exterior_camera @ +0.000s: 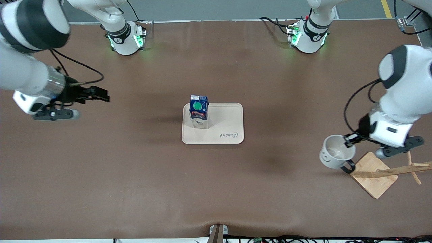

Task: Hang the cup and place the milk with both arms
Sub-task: 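Carry the mug to the wooden stand while the right gripper reaches the milk, then grasp the milk carton with the right gripper while the left gripper aligns the mug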

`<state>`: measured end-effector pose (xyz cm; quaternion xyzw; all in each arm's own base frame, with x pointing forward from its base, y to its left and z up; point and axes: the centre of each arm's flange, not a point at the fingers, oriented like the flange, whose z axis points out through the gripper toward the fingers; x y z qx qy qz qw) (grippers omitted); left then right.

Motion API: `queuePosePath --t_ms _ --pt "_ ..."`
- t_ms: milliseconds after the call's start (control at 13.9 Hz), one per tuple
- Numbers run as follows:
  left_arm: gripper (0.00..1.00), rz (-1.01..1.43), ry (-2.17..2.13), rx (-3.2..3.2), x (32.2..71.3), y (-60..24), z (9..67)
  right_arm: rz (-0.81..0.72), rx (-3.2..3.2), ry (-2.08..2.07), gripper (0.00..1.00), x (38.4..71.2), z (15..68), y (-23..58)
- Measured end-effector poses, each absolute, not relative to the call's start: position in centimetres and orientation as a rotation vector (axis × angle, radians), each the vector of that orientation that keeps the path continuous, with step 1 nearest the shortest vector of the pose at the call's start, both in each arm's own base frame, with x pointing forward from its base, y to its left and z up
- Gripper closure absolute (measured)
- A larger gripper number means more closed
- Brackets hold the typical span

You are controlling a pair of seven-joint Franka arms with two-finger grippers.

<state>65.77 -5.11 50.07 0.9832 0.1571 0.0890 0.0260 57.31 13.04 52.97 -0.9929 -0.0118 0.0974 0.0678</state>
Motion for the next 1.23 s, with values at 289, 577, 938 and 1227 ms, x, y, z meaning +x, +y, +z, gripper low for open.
queuePosePath --t_ms 289,577,938,1227 --pt "0.93 0.323 0.500 3.028 66.2 -3.3 51.6 0.339 -3.022 -0.114 0.00 55.1 48.3 26.6" --pt "0.93 0.412 0.385 3.039 66.8 -1.2 54.5 0.327 -3.042 -0.037 0.00 53.6 43.1 34.8" --pt "0.93 0.253 0.134 3.134 65.6 5.4 53.3 0.336 -2.967 0.069 0.00 53.0 40.2 40.0" --pt "0.93 0.235 0.123 3.131 65.0 9.7 53.2 0.319 -3.031 0.037 0.00 51.9 38.2 42.8"
